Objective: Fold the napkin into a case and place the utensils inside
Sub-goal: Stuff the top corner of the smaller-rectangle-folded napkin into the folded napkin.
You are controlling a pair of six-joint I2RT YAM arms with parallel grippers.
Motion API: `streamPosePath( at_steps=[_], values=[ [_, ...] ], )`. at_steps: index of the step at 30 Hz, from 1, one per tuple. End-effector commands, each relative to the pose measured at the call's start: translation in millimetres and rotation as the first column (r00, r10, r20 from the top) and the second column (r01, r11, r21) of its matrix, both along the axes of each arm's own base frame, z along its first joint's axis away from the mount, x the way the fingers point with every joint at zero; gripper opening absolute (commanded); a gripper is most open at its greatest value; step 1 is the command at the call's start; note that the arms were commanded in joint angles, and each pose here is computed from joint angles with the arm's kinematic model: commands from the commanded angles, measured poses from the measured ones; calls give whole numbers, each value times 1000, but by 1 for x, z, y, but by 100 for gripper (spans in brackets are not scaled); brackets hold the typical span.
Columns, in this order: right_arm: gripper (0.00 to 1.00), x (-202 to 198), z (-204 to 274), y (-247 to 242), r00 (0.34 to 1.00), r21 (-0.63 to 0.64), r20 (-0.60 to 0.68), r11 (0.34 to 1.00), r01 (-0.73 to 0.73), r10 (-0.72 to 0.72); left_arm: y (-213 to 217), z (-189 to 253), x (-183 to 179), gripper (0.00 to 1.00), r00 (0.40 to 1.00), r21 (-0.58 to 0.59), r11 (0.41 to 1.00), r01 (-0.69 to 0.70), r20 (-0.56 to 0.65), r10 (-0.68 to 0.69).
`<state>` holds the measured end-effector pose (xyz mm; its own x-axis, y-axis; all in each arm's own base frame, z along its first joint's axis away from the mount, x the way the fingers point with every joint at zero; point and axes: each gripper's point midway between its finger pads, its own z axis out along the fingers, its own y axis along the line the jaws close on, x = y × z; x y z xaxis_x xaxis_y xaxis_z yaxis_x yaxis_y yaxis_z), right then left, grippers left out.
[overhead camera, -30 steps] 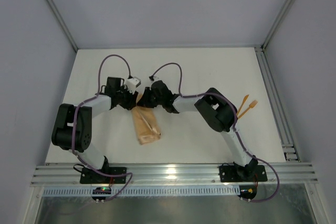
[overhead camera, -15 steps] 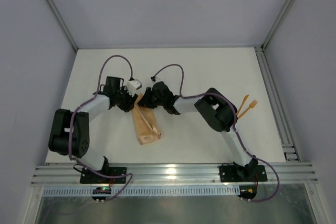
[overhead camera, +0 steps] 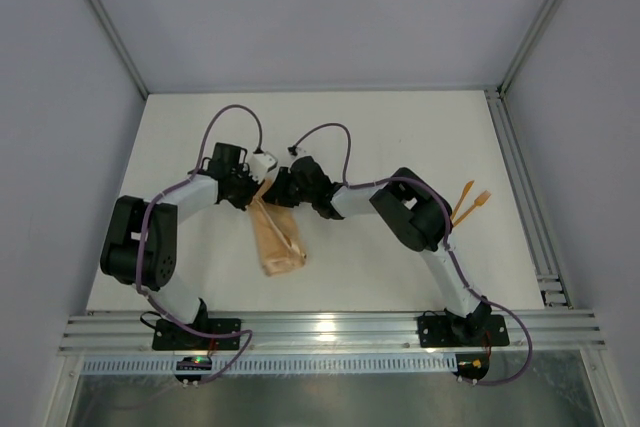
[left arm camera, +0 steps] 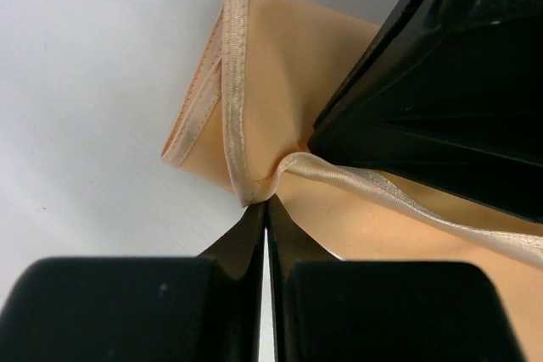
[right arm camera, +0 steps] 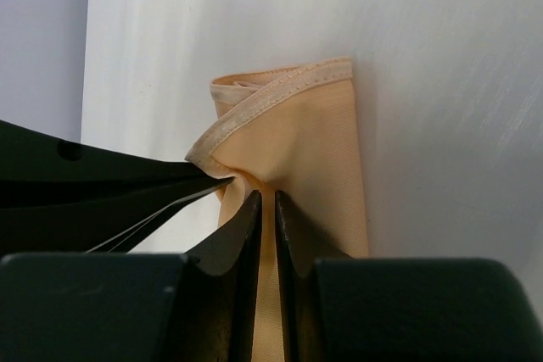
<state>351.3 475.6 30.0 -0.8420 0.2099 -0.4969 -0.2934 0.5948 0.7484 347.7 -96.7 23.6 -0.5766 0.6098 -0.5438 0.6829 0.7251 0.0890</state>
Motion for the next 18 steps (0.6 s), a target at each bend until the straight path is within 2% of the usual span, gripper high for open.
streamPosePath(
  at_steps=[1,5,10,18],
  values=[
    [15,-10,-18,-5,999,-38,-33,999,-19,18,3,19,18,0,994,-1,999,-51,92,51],
    [15,-12,-20,-6,999,-41,-35,999,-30,29,6,21,26,0,989,-4,994,-105,107,105],
    [15,-17,-20,-2,995,-55,-21,994,-97,96,-4,39,37,0,975,-105,982,-156,141,170],
    [13,-20,-7,11,988,-16,7,987,-157,157,-26,41,27,0,983,-230,963,-143,77,165]
  ],
)
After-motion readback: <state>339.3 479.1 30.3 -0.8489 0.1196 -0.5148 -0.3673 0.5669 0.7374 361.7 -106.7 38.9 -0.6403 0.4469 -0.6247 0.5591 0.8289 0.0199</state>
